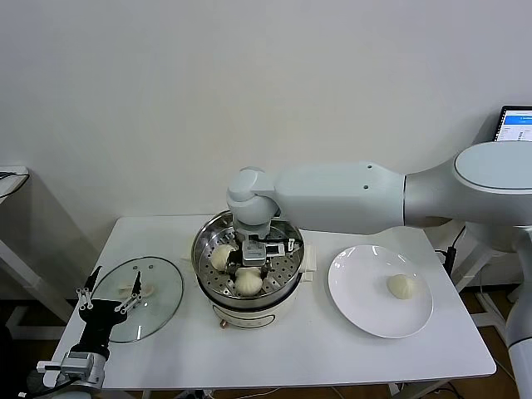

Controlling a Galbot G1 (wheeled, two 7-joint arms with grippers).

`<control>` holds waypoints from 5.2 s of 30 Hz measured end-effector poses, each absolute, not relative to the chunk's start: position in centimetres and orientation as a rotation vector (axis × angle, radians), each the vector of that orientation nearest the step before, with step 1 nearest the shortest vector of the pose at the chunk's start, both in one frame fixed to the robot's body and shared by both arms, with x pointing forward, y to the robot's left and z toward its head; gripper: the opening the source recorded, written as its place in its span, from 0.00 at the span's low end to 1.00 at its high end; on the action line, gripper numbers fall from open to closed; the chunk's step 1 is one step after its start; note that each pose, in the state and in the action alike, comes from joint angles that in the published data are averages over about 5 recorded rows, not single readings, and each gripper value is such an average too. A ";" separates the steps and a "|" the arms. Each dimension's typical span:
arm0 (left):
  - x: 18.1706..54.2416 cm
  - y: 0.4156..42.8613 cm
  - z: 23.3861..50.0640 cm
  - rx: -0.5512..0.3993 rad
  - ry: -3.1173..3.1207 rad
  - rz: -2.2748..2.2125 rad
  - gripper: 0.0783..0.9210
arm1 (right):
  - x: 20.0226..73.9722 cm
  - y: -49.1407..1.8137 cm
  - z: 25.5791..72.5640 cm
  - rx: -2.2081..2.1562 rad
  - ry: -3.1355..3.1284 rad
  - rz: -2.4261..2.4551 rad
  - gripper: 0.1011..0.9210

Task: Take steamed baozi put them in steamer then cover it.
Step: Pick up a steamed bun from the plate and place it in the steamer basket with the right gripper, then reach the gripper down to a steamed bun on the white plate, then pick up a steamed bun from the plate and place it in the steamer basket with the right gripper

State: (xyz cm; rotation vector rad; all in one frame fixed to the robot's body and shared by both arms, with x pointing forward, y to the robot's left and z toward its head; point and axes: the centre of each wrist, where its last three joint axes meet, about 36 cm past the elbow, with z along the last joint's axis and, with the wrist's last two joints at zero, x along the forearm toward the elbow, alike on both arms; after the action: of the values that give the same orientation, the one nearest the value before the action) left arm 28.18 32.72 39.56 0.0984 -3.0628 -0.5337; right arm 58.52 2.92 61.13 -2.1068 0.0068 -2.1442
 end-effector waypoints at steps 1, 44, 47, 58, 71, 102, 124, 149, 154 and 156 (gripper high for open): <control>28.2 32.7 39.6 0.099 -3.062 -0.534 0.88 | 58.6 3.0 61.0 -2.107 0.008 -2.144 0.70; 28.0 30.9 40.2 0.041 -3.085 -0.555 0.88 | 62.6 -31.3 64.4 -2.379 1.517 -2.472 0.88; 28.1 30.8 40.1 0.032 -3.086 -0.556 0.88 | 62.6 -34.4 62.0 -2.389 1.672 -2.477 0.88; 28.3 30.2 39.7 0.021 -3.082 -0.547 0.88 | 62.8 -41.8 55.6 -2.337 2.039 -2.557 0.88; 28.4 30.1 39.5 0.025 -3.078 -0.544 0.88 | 62.8 -44.0 50.1 -2.295 2.266 -2.508 0.88; 28.6 30.0 39.0 0.021 -3.069 -0.538 0.88 | 63.0 -42.9 46.2 -2.239 2.352 -2.448 0.69; 28.7 29.7 39.0 0.004 -3.072 -0.541 0.88 | 62.5 -40.7 57.7 -2.197 2.458 -2.291 0.69; 29.3 31.5 39.7 0.031 -3.091 -0.538 0.88 | 61.0 -16.1 72.2 -2.400 2.114 -2.201 0.70; 29.3 31.9 39.8 0.046 -3.089 -0.539 0.88 | 61.7 -11.9 71.5 -2.436 2.043 -2.237 0.71; 29.3 32.1 39.8 0.051 -3.088 -0.539 0.88 | 62.1 -10.3 71.0 -2.448 2.021 -2.251 0.71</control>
State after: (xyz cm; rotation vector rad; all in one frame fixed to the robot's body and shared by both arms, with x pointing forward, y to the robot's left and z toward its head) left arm 29.30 32.13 39.78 0.0511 -3.0883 -0.5395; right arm 62.11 -10.34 70.96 -2.4481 2.0211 -2.2511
